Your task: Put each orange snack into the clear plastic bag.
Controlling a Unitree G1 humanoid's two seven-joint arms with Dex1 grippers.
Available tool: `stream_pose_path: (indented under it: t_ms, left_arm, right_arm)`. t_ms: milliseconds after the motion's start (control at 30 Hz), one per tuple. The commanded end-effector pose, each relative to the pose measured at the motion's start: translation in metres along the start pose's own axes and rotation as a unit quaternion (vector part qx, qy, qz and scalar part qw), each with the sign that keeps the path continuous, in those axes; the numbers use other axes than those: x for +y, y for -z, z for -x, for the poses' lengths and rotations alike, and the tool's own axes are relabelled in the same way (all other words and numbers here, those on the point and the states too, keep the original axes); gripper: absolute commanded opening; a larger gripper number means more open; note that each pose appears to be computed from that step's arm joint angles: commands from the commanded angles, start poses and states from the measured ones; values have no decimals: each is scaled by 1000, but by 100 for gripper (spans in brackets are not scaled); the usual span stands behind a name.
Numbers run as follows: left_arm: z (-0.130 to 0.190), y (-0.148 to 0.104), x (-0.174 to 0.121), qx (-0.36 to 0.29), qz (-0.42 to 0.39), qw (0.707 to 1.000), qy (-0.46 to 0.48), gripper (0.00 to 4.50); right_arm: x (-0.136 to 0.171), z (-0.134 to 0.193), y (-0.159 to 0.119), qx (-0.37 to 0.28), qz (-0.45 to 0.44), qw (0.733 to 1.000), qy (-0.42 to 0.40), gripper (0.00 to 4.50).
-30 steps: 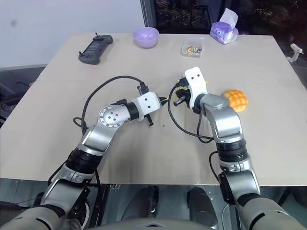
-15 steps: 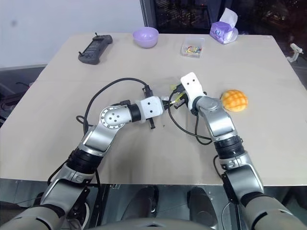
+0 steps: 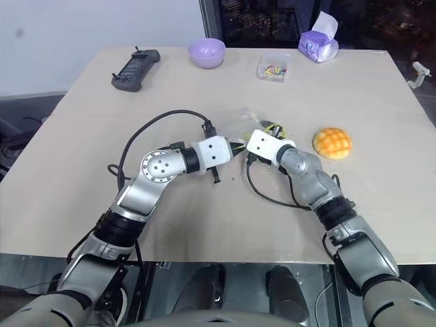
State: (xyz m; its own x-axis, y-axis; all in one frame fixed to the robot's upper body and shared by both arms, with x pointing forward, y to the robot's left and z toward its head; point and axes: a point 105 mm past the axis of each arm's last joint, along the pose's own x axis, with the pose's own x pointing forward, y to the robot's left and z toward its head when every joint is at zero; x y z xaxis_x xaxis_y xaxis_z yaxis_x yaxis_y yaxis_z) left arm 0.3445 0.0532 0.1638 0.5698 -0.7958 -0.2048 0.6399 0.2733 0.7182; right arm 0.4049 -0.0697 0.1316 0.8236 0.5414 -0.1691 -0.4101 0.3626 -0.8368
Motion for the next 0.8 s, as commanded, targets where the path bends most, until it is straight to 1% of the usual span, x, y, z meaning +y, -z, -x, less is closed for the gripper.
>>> stream_pose_path:
  t_ms: [33, 100, 200, 267, 333, 400, 467, 500, 533, 600, 633, 700, 767, 800]
  left_arm:
    - [9, 2, 23, 6, -14, 999, -39, 0]
    - [11, 10, 27, 21, -13, 999, -47, 0]
    - [12, 15, 30, 29, -11, 998, -53, 0]
    - [13, 19, 37, 37, -12, 997, -67, 0]
    - [13, 22, 43, 41, -11, 996, -79, 0]
    - [12, 22, 45, 40, -10, 996, -82, 0]
    - [10, 21, 45, 37, -9, 996, -82, 0]
    - [9, 20, 44, 34, -7, 996, -82, 0]
    - [8, 19, 43, 32, -4, 996, -82, 0]
    - [7, 20, 43, 32, 0, 996, -85, 0]
    - [7, 21, 43, 33, 1, 996, -86, 0]
    - [7, 22, 44, 34, 1, 996, -87, 0]
    - [6, 22, 44, 34, 2, 996, -88, 0]
    - [7, 23, 43, 35, 2, 995, -88, 0]
  right_arm:
    - [-25, 8, 7, 6, 37, 999, 32, 415]
    - [-35, 15, 11, 6, 50, 998, 39, 415]
    - [-43, 25, 1, -20, 42, 998, 31, 415]
    - [-40, 38, -12, -56, -48, 997, -4, 415]
    - [-39, 54, -27, -100, -109, 988, -39, 415]
    - [-39, 70, -33, -122, -161, 977, -74, 415]
    - [-45, 83, -32, -132, -215, 964, -88, 415]
    - [-52, 90, -22, -125, -236, 961, -73, 415]
    - [-64, 93, -6, -108, -261, 959, -37, 415]
    - [-84, 98, 26, -70, -300, 950, 45, 415]
    - [-94, 99, 48, -40, -315, 944, 95, 415]
    - [-98, 104, 89, 31, -337, 929, 152, 415]
    - [-95, 108, 109, 63, -347, 919, 173, 415]
    - [-92, 112, 118, 72, -367, 908, 187, 415]
